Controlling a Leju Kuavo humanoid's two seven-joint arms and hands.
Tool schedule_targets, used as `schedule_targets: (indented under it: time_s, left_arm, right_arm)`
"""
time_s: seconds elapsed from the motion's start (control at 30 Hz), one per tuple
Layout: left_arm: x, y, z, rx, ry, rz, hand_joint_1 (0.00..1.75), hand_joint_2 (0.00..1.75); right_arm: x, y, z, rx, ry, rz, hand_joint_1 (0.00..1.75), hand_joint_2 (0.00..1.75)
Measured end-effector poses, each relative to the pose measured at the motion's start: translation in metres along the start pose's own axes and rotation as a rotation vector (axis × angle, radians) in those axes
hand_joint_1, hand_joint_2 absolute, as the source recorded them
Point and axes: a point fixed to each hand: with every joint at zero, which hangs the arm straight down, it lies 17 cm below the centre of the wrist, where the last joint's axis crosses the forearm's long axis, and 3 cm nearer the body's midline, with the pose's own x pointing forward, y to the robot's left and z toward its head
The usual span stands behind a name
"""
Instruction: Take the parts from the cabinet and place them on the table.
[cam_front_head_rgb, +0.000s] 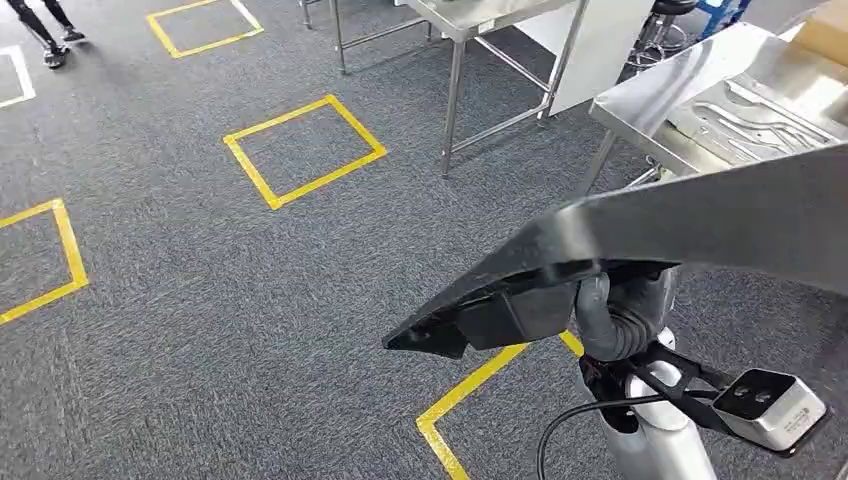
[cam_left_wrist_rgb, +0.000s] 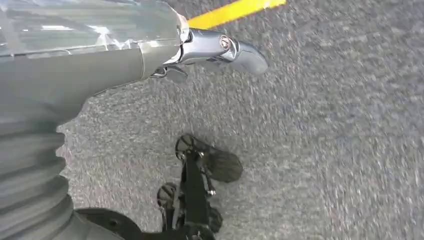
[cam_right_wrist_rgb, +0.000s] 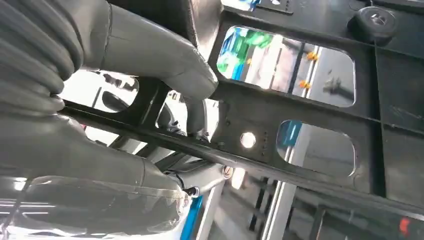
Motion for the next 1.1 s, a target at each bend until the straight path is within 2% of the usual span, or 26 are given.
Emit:
schedule_targets:
  time_s: [1.1]
  left_arm:
    - [-0.004,-0.003,0.001,-0.001,0.002,-0.008,0.00,1.75]
  right_arm:
    - [0.002,0.010,0.002,0.018,0.000,-0.029,1.75,1.75]
